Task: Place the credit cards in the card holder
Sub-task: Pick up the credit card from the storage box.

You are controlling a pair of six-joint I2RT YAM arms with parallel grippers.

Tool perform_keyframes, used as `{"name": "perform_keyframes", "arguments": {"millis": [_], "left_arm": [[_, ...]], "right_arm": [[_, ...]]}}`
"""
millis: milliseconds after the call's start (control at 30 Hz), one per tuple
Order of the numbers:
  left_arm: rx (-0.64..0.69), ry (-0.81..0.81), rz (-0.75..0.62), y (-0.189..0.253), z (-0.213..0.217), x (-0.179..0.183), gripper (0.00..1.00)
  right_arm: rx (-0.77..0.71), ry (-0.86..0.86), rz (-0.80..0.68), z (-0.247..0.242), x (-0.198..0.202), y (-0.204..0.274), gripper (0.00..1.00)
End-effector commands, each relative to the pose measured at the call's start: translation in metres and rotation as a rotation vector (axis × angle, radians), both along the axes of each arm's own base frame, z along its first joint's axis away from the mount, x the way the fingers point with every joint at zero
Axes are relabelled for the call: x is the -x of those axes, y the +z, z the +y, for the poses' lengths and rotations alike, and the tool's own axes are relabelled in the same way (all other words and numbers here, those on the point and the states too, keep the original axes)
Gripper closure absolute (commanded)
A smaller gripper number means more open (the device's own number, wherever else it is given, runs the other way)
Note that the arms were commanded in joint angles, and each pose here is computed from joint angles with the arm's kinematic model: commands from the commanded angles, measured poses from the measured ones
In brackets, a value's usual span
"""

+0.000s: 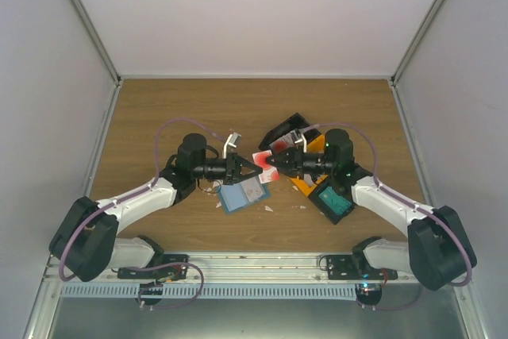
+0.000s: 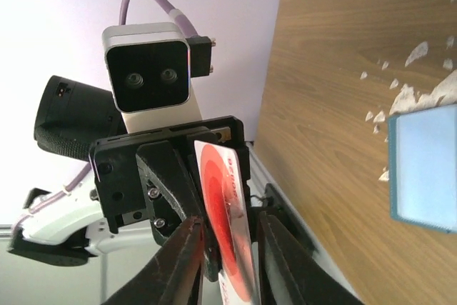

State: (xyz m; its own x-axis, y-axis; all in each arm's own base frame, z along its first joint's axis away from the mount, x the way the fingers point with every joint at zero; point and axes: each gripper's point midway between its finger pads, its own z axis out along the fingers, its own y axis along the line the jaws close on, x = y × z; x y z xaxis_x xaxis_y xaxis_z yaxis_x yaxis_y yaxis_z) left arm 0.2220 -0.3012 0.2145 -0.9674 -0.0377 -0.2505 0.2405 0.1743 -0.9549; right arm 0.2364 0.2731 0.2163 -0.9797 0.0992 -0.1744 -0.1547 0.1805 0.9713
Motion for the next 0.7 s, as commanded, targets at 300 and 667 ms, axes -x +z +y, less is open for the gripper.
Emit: {"name": "perform_keyframes", "arguments": {"millis": [300,667], "left_arm": [[-0.006,-0.008,-0.065,-0.01,0.004,-0.004,0.92],[-0.502,0.322,-0.049,-0.109,0.079,-0.024,0.42]], "right_arm": [[0.029,-0.041,-0.205,-0.003,0.004,0.005,0.99],[0.303,-0.02,-0.187,-0.006,-0.011,-0.084,0.99]]}}
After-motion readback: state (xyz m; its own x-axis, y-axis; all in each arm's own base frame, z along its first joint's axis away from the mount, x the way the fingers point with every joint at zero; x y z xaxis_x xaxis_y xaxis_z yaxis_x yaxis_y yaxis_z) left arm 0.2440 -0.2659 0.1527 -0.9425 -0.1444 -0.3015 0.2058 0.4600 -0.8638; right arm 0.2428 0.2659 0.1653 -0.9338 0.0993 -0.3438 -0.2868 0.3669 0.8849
